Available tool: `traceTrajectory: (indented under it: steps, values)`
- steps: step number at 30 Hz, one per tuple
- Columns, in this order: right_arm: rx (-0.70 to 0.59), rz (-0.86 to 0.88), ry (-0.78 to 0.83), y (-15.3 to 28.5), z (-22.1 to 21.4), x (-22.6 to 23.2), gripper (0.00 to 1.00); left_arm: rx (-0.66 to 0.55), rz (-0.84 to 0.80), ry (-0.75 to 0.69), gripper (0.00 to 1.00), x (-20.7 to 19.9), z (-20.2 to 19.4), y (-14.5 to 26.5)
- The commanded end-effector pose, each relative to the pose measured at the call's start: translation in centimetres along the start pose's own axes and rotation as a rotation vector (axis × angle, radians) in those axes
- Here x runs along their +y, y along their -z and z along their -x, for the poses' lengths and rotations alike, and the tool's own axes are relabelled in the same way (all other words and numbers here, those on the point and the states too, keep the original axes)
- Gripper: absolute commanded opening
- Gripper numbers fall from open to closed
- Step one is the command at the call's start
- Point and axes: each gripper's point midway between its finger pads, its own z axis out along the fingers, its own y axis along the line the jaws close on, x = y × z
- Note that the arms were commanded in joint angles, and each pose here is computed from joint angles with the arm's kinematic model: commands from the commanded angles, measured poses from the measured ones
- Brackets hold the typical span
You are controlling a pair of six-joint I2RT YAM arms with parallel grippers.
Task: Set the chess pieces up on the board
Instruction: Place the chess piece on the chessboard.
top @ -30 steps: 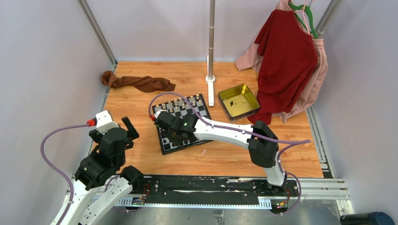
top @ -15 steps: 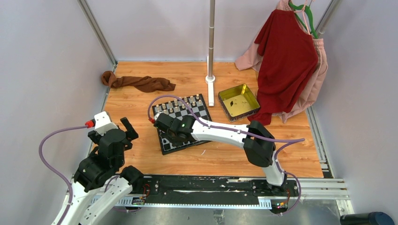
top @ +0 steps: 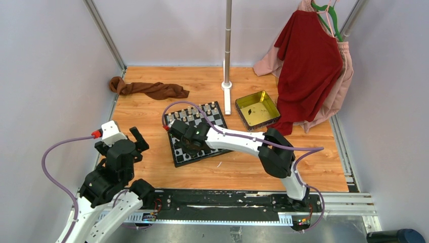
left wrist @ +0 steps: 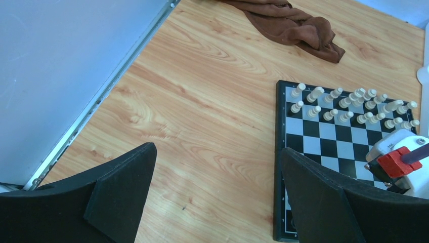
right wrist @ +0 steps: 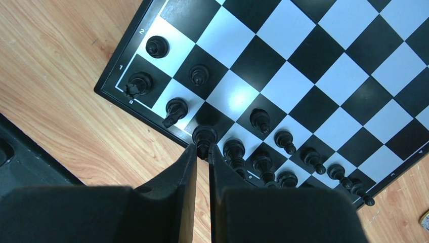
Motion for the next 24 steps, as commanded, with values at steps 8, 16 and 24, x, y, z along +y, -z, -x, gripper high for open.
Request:
traceTrajectory:
  steps: [8,16,24]
  values:
    - [0.05,0.016,0.002,-1.7,-1.2,-0.6,0.0,-0.011,0.016,0.007,0.99,0.2,0.0,-0.1]
    - [0.058,0.024,-0.005,-2.2,-1.5,-0.8,0.0,-0.006,0.017,-0.001,0.99,0.1,-0.1,-0.3]
    - [0.067,0.03,-0.008,-2.7,-1.9,-0.8,0.0,-0.003,0.015,-0.006,0.99,-0.1,-0.2,-0.3]
